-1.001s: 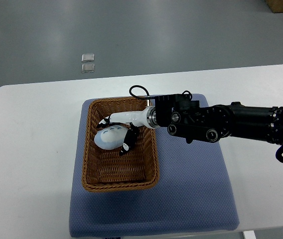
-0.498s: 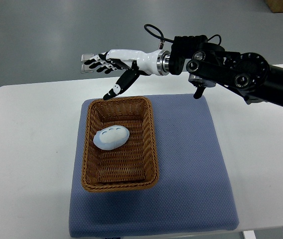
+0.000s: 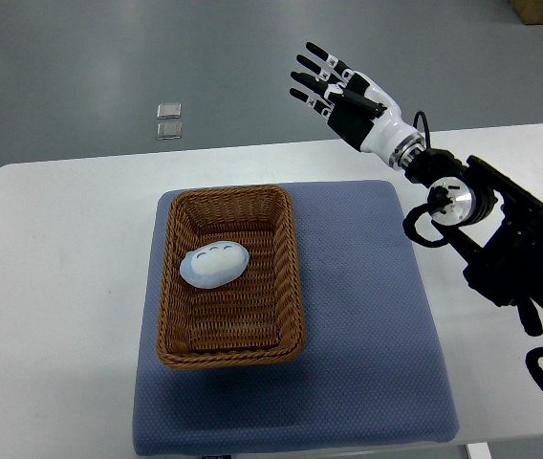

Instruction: Place blue toy in brown basket

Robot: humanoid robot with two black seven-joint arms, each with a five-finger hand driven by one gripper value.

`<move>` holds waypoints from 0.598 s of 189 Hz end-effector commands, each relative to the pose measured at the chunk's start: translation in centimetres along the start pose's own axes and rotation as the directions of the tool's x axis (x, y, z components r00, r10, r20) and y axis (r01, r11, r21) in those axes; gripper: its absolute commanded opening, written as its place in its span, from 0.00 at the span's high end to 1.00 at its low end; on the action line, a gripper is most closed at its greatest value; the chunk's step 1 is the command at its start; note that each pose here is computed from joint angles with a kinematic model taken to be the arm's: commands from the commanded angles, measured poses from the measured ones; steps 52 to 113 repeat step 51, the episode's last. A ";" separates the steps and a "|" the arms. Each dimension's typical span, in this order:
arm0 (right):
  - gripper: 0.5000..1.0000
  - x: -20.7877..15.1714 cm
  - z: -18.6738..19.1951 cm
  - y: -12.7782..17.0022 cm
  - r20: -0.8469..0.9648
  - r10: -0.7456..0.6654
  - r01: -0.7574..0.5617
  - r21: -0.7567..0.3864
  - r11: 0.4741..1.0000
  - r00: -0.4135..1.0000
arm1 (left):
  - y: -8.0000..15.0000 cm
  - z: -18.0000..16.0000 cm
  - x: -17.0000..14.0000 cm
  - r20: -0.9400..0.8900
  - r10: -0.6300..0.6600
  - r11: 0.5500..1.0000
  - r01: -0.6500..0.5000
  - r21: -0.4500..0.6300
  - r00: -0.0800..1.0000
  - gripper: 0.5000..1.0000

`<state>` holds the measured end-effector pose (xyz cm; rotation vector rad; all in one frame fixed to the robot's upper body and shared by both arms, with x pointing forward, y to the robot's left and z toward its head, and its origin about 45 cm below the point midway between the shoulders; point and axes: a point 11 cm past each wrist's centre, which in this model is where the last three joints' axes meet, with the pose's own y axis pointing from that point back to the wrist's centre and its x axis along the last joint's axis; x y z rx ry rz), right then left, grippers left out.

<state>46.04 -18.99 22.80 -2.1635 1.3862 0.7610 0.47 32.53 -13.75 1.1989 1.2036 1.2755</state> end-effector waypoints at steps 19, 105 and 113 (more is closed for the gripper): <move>0.18 3.0 3.2 2.8 0.150 0.094 -0.098 0.022 0.995 0.984 | 0.0 0.0 0.0 0.000 0.000 1.000 0.000 0.000 1.000 0.00; 0.18 4.4 3.9 3.5 0.151 0.139 -0.142 0.008 0.990 0.979 | 0.0 0.0 0.0 0.002 0.000 1.000 0.000 0.000 1.000 0.00; 0.18 4.4 3.9 3.5 0.151 0.139 -0.142 0.008 0.990 0.979 | 0.0 0.0 0.0 0.002 0.000 1.000 0.000 0.000 1.000 0.00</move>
